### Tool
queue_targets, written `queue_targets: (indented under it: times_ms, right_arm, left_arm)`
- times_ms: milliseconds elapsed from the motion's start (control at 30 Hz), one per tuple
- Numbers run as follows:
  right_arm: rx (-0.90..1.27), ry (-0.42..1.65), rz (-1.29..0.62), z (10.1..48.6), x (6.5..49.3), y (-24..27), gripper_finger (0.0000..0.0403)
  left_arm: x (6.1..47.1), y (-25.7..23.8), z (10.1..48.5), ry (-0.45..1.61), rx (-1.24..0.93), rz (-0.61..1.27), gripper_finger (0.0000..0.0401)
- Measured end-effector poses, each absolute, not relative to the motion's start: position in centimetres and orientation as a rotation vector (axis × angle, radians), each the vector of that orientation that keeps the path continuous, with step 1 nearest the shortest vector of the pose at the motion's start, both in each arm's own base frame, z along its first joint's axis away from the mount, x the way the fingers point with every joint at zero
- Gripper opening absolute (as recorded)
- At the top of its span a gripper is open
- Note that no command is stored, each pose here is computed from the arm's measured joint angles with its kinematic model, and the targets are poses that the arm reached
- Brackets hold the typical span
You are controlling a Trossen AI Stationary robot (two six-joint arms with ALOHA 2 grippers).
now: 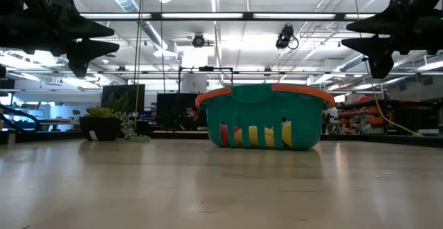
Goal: Pick and placing Produce into tupperware
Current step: Return to Home Position
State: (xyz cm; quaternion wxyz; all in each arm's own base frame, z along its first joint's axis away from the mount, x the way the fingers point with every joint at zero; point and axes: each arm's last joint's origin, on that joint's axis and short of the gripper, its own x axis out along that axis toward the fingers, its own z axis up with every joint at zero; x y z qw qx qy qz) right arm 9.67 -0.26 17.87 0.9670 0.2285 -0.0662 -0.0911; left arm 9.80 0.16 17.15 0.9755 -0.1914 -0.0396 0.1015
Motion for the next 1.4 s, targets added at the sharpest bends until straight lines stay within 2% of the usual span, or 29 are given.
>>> queue_targets:
  times_ms: [1400]
  right_arm:
    - [0.462, -0.134, -0.184, 17.87, 9.67, -0.26, 0.0166]
  left_arm:
    - [9.8, 0.15, 17.14, -0.08, -0.385, 0.204, 0.0185]
